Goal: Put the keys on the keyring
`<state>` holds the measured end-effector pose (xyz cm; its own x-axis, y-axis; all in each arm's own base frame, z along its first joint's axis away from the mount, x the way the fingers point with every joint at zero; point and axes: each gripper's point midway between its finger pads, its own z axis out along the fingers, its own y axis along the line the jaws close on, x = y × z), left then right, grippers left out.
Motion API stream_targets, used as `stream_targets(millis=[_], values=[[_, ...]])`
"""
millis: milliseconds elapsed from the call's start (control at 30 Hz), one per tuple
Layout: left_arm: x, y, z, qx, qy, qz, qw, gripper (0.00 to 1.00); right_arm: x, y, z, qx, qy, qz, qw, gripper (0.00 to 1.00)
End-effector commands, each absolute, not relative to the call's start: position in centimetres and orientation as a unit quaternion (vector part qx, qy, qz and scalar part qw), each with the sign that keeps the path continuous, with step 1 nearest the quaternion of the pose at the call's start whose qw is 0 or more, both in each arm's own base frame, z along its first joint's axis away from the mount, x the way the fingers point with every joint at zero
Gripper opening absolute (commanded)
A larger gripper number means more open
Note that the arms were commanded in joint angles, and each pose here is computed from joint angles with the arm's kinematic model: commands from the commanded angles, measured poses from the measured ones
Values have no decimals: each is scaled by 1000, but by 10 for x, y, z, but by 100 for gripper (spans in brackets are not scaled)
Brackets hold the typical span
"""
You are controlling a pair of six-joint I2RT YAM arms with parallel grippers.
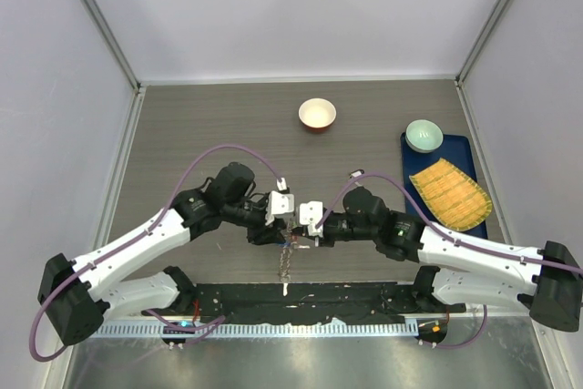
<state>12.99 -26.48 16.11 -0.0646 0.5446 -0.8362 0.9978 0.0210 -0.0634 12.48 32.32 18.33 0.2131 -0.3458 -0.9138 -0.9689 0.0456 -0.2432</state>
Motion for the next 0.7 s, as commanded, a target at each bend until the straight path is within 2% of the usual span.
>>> stream_targets(millis=[0, 33, 133, 300, 367, 400, 433, 667], values=[[122, -273, 178, 629, 595, -382, 323, 38, 125, 331, 229, -598, 495, 337, 533, 1], [123, -274, 176, 628, 596, -383, 321, 30, 126, 331, 228, -598, 497, 336, 532, 1], [122, -276, 176, 625, 596, -389, 321, 20, 125, 331, 229, -598, 495, 338, 533, 1], [124, -280, 180, 612, 597, -397, 334, 20, 125, 332, 227, -599, 495, 338, 531, 1], [124, -281, 182, 606, 598, -400, 339, 17, 125, 332, 226, -598, 497, 338, 529, 1], [124, -281, 184, 605, 597, -401, 342, 12, 125, 332, 225, -598, 498, 338, 529, 1], [125, -281, 185, 600, 599, -402, 345, 0, 125, 331, 225, -598, 498, 338, 529, 1], [130, -275, 189, 559, 628, -392, 373, 0, 126, 329, 224, -596, 501, 334, 532, 1]])
